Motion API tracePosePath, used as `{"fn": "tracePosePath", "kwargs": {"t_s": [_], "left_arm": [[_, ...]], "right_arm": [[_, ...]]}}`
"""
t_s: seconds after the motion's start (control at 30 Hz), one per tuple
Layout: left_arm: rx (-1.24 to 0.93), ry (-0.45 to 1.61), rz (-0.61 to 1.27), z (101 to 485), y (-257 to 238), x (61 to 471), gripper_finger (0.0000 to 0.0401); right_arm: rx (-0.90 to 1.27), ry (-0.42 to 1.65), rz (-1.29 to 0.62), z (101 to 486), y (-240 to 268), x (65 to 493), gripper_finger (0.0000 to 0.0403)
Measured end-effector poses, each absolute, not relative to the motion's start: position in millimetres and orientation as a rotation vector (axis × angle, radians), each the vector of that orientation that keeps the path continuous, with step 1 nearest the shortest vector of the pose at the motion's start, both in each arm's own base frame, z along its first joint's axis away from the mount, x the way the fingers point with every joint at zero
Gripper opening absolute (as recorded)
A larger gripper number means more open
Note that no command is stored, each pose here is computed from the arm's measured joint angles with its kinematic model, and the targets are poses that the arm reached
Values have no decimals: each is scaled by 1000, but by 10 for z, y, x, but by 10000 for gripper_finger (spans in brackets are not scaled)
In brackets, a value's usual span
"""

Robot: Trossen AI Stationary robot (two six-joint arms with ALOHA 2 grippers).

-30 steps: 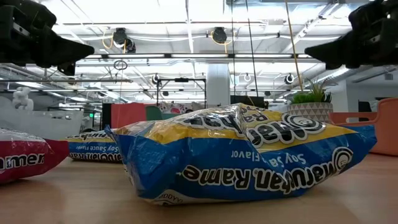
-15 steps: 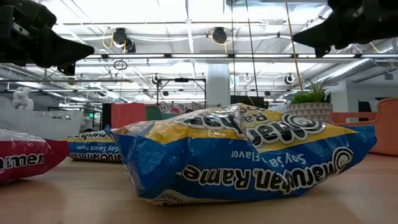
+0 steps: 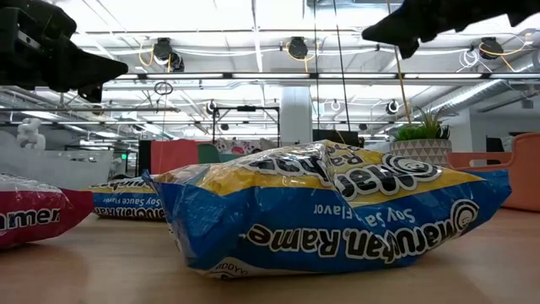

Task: Sort Maruchan noodles
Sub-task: Put the top red noodle pack into the transparent bin

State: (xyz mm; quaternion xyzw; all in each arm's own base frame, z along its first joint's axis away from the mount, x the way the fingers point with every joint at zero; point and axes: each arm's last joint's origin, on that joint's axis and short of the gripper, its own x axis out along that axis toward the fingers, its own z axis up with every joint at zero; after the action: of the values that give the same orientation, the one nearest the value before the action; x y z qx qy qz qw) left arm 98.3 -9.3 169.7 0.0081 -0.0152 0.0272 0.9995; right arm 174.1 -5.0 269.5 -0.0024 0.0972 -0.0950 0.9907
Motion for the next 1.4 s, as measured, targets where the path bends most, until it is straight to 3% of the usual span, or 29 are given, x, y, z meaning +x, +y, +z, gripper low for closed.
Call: {"fn": "tracePosePath", "kwargs": {"t_s": [0.37,0.67,1.4], "left_arm": [[16,-31,55,1699,-93,983,5],[16,-31,55,1699,-93,983,5],[24,-41,55,1708,-93,982,5]], "right_arm": [[-35,302,-367,2843,-102,1906,0],[-87,529,-373,2863,-109,2064,0],[-109,1042,-402,2172,-32,2268,9]]}}
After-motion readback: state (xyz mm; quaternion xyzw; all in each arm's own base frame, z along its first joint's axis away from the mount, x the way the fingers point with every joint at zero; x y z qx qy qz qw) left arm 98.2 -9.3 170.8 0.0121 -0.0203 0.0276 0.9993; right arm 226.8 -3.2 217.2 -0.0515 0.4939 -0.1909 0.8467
